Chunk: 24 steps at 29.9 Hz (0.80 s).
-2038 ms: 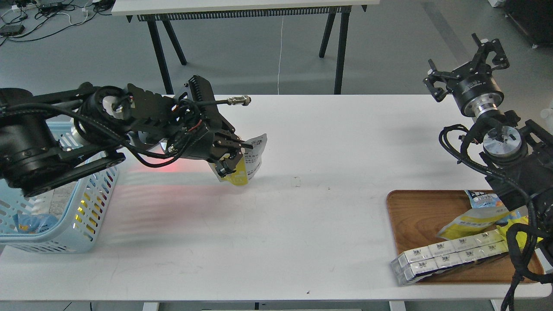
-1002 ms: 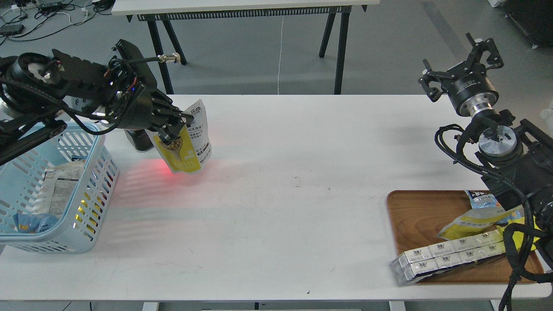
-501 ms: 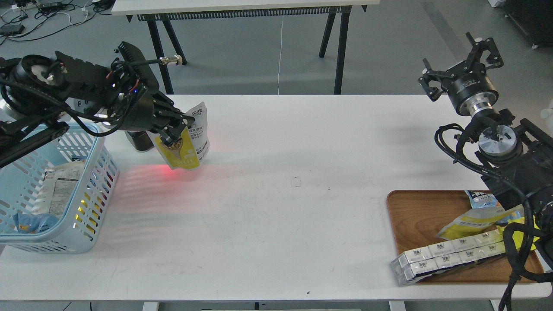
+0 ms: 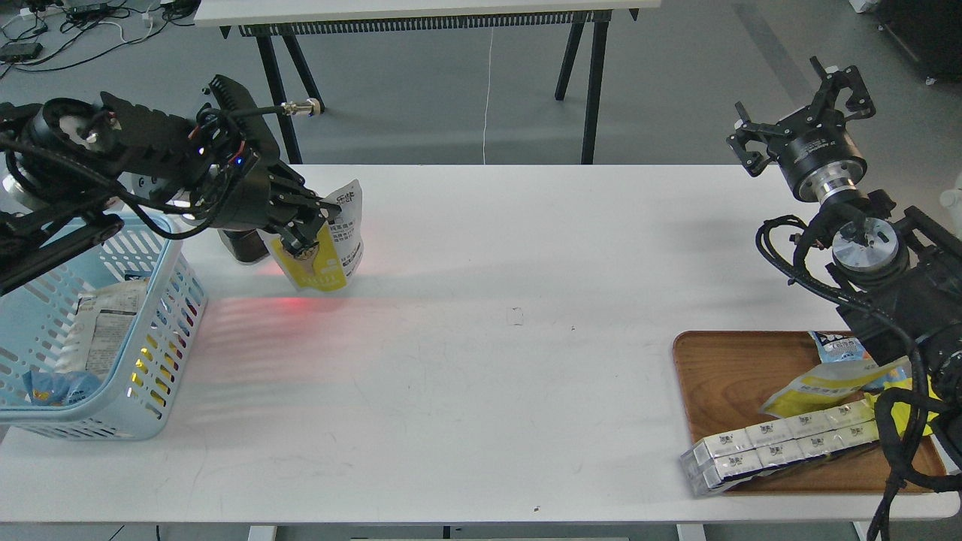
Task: Scan snack and place in basket
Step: 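Carry the bag with the left gripper in front of the scanner, then move the bag over the blue basket and release it inside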
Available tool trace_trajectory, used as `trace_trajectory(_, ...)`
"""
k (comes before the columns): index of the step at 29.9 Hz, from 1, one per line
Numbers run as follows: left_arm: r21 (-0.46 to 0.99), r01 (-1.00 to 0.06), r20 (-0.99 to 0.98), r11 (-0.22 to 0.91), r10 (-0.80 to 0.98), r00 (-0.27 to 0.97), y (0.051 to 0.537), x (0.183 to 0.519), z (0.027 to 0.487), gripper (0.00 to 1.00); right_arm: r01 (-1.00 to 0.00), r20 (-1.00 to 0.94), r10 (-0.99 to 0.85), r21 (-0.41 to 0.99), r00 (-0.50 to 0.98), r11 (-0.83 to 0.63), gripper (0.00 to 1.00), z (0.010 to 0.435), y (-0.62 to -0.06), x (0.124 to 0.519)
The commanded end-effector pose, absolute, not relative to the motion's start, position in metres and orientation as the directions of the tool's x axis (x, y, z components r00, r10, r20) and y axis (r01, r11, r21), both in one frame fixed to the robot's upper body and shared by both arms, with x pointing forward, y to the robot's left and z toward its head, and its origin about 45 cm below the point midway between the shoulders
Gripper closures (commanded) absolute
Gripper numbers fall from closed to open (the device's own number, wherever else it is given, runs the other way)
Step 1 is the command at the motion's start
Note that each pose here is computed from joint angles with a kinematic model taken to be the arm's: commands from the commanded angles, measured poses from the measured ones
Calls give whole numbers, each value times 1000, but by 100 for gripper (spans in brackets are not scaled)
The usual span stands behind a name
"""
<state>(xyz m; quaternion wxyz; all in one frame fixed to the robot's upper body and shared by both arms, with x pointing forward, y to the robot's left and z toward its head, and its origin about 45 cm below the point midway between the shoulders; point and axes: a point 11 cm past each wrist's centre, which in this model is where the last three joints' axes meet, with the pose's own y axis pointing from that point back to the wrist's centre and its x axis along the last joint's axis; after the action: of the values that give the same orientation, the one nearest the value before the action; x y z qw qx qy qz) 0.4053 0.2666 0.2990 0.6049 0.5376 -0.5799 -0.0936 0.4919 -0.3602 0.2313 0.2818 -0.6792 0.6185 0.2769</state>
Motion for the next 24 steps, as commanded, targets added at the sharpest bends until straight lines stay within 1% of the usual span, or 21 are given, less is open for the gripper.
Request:
trace_trajectory(1, 756, -509, 604, 410, -737, 304, 267, 404, 302, 100, -996, -725, -684, -42, 83, -77, 0, 232, -360, 492)
trace_trajectory(4, 746, -502, 615, 437, -742, 267, 262, 392, 311, 100, -996, -725, -684, -42, 83, -77, 0, 232, -360, 492)
trace_trajectory(8, 733, -513, 616, 446, -755, 225, 272, 369, 331, 100, -996, -726, -683, -40, 81, -75, 0, 231, -360, 492)
trace_trajectory(10, 725, -532, 618, 439, -756, 218, 280, 364, 342, 100, -997, -726, -683, -43, 79, -69, 0, 230, -361, 491)
trace_trajectory(14, 704, -584, 622, 405, -748, 232, 309, 361, 367, 100, -997, -726, -683, -47, 77, -63, 0, 230, -362, 491)
trace_trajectory(17, 675, -648, 626, 354, -739, 248, 336, 358, 390, 100, -997, -725, -684, -46, 78, -64, 0, 230, -362, 491)
trace_trajectory(22, 661, -707, 600, 253, -743, 295, 379, 336, 412, 100, -997, -727, -682, -44, 78, -67, 0, 228, -360, 491)
trace_trajectory(24, 647, -727, 600, 231, -742, 299, 392, 331, 419, 100, -996, -731, -677, -43, 81, -73, 0, 227, -355, 491)
